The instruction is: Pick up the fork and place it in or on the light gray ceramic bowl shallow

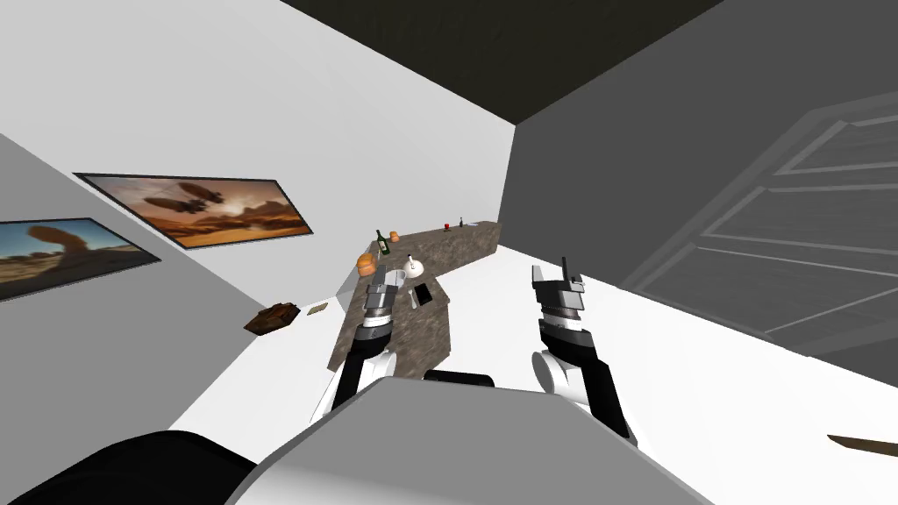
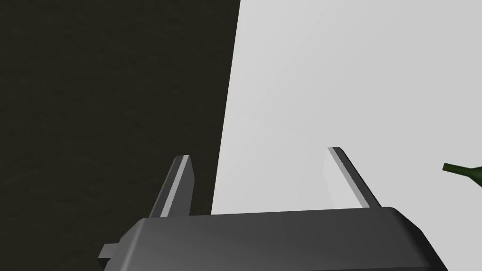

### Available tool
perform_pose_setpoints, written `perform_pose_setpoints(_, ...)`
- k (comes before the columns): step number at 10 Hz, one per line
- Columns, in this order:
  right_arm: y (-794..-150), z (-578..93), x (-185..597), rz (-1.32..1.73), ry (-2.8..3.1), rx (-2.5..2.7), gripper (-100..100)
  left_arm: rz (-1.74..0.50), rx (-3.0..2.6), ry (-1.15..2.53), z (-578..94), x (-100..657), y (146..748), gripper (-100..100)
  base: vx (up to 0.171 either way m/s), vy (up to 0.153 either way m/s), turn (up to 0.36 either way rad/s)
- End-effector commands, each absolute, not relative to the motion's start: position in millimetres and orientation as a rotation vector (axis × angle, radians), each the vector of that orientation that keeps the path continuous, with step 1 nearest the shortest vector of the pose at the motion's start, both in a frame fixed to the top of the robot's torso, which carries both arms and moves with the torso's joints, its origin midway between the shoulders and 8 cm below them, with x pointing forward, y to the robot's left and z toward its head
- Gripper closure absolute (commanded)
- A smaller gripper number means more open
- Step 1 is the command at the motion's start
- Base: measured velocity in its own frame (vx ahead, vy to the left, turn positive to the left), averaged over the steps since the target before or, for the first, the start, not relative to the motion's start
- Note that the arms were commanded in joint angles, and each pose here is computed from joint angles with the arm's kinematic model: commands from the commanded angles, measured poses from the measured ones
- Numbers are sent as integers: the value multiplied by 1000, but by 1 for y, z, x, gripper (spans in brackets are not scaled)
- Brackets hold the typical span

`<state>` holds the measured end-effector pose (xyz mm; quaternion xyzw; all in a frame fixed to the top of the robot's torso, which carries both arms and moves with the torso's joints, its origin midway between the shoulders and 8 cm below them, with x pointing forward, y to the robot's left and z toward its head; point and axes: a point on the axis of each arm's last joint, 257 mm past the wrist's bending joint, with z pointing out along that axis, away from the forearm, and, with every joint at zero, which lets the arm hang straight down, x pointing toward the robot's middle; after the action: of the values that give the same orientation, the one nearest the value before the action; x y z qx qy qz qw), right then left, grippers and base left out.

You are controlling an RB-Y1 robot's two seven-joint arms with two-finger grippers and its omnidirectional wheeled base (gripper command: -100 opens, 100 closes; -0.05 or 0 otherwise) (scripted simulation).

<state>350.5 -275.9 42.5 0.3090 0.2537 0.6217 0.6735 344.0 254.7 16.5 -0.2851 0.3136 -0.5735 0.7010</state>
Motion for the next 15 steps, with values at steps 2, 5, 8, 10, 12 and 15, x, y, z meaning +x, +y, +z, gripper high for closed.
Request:
perform_pose_setpoints(2,-276,43,350,1399,571,696,0,-1251,-608,756,11,345,256,-100,-52,15,-81)
perform_pose_setpoints(5,-276,43,350,1399,571,696,0,-1207,-585,834,0,349,260,-100,-76,23,-99)
perform_pose_setpoints(8,-276,43,351,1399,571,696,0,-1145,-566,936,-17,354,269,-100,-96,12,-128)
perform_pose_setpoints(10,-276,43,351,1399,571,696,0,-1095,-559,1017,-32,358,277,-100,-96,1,-146)
perform_pose_setpoints(12,-276,43,351,1399,571,696,0,-1038,-560,1105,-52,363,288,-100,-91,-2,-151)
perform_pose_setpoints(15,-276,42,350,1399,571,696,0,-973,-562,1207,-75,368,301,-100,-36,-17,-103)
